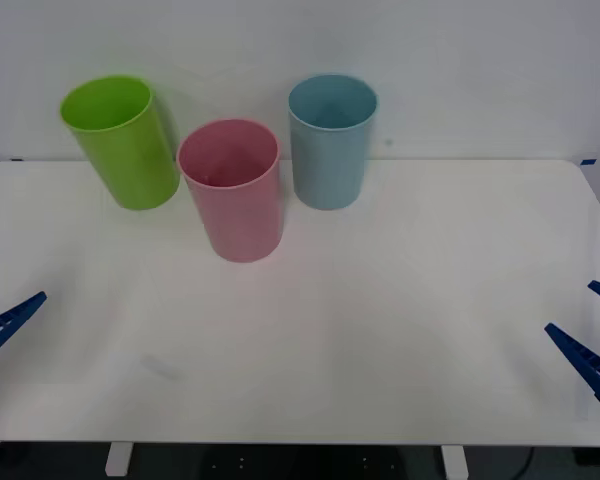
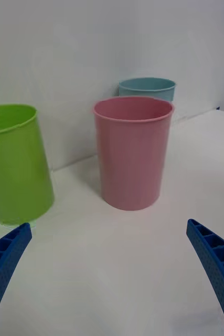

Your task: Grasp the object on the table and drop it into the matching bin: aluminum can to the light blue bin, PET bottle to the pink bin.

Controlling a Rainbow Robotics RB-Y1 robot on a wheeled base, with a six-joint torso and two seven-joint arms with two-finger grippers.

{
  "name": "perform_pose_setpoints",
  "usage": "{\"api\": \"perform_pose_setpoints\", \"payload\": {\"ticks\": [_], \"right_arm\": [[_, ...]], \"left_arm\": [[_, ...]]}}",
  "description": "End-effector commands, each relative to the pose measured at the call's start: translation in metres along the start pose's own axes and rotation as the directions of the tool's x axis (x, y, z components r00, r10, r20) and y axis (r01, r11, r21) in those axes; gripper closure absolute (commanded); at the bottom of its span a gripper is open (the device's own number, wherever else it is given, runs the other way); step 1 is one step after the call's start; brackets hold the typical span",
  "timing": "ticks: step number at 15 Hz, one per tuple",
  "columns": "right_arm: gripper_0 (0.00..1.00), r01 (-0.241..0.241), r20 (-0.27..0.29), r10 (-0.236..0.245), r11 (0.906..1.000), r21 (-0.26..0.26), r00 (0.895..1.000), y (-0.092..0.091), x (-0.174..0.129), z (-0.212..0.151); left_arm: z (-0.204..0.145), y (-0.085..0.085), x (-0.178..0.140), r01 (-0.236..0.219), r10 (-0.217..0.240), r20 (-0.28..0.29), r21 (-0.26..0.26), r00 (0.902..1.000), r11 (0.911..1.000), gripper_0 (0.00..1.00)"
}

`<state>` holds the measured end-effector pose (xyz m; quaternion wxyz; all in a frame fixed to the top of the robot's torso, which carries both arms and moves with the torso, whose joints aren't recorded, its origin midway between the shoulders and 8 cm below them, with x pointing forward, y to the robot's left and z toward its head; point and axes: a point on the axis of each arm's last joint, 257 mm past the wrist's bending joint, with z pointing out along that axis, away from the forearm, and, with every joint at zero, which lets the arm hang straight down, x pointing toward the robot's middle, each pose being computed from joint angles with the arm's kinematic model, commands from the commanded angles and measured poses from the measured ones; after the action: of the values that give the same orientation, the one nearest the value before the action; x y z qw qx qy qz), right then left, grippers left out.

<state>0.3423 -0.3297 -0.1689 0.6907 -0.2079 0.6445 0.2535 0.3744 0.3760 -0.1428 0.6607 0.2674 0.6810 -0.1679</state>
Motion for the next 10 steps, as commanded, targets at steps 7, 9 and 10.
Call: {"api": "perform_pose_setpoints", "payload": {"ticks": [7, 9, 10], "right_arm": [[0.0, 0.0, 0.0, 0.0, 1.0, 0.0, 1.0, 0.0, 0.0, 0.0], [0.0, 0.0, 0.0, 0.0, 1.0, 0.0, 1.0, 0.0, 0.0, 0.0], [0.0, 0.0, 0.0, 0.0, 1.0, 0.0, 1.0, 0.0, 0.0, 0.0]], "left_arm": [[-0.023, -0.021, 0.025, 0.062, -0.062, -0.027, 0.011, 0.9977, 0.998, 0.0], [-0.022, -0.023, 0.025, 0.07, -0.07, -0.024, 0.014, 0.9973, 0.9974, 0.0], [-0.022, -0.024, 0.024, 0.078, -0.077, -0.02, 0.017, 0.9968, 0.9968, 0.0]]}}
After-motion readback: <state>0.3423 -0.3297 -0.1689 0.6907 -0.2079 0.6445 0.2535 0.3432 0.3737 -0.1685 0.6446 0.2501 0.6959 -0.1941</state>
